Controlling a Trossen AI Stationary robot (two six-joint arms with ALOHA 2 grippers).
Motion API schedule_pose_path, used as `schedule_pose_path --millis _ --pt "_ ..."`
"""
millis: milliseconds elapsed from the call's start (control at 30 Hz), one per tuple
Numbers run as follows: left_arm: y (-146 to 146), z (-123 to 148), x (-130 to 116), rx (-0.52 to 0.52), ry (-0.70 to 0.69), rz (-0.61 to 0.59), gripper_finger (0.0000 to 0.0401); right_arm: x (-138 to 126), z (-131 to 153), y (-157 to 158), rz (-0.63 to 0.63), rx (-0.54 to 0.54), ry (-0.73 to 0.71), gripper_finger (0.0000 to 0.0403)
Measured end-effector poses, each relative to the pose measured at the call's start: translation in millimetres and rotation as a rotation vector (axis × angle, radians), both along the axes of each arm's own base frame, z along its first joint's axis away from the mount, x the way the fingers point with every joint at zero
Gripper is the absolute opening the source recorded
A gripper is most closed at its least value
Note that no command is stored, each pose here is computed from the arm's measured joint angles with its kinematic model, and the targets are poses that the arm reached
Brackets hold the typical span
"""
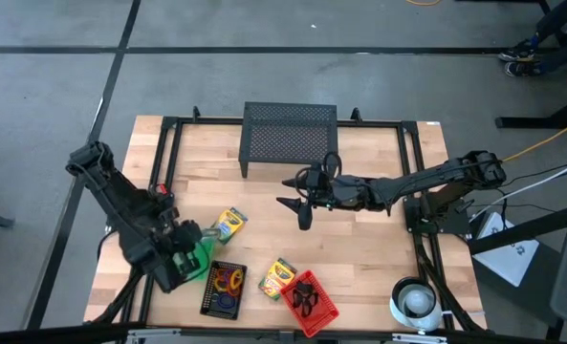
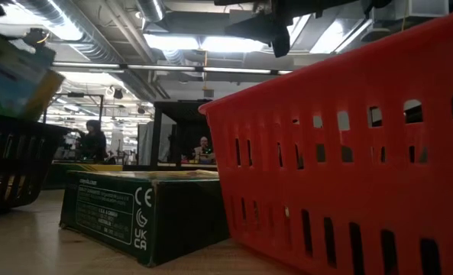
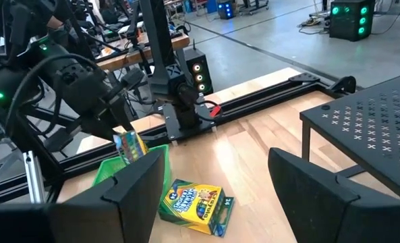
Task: Pick & Place Office Desk Supplies
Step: Put the green crayon box into the green bin
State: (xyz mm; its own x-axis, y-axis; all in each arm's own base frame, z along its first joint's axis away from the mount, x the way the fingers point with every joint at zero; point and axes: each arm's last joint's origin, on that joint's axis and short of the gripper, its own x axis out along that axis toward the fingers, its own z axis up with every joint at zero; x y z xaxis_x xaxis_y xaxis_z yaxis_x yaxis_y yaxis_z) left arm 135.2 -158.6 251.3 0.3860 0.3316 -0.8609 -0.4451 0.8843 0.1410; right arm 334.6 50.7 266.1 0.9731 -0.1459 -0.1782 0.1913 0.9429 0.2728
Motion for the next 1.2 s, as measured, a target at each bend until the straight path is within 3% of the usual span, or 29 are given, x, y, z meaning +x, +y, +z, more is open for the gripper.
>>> schedule_pose_path --millis 400,700,967,1200 --pt "-16.0 -4.8 -29.0 0.047 -0.156 -0.095 0.0033 -0.1 -0.2 0.4 -0.005 0.028 -0.002 0.0268" --pt "2.4 -44.5 -66.0 0.055 -0.263 -0.078 0.0033 -0.2 -0.2 0.2 -0.021 0.059 -0.008 0.0268" --pt "20.8 -47.5 -79.9 -0.002 -0.402 -0.165 0.0033 -0.3 -0.1 -0.6 -0.049 0.063 -0.011 0.0268" --pt "33.7 -49.3 -87.1 -0.051 -0.407 -0.229 0.0033 -0.3 -0.1 -0.6 -0.051 0.068 -0.012 0.0268"
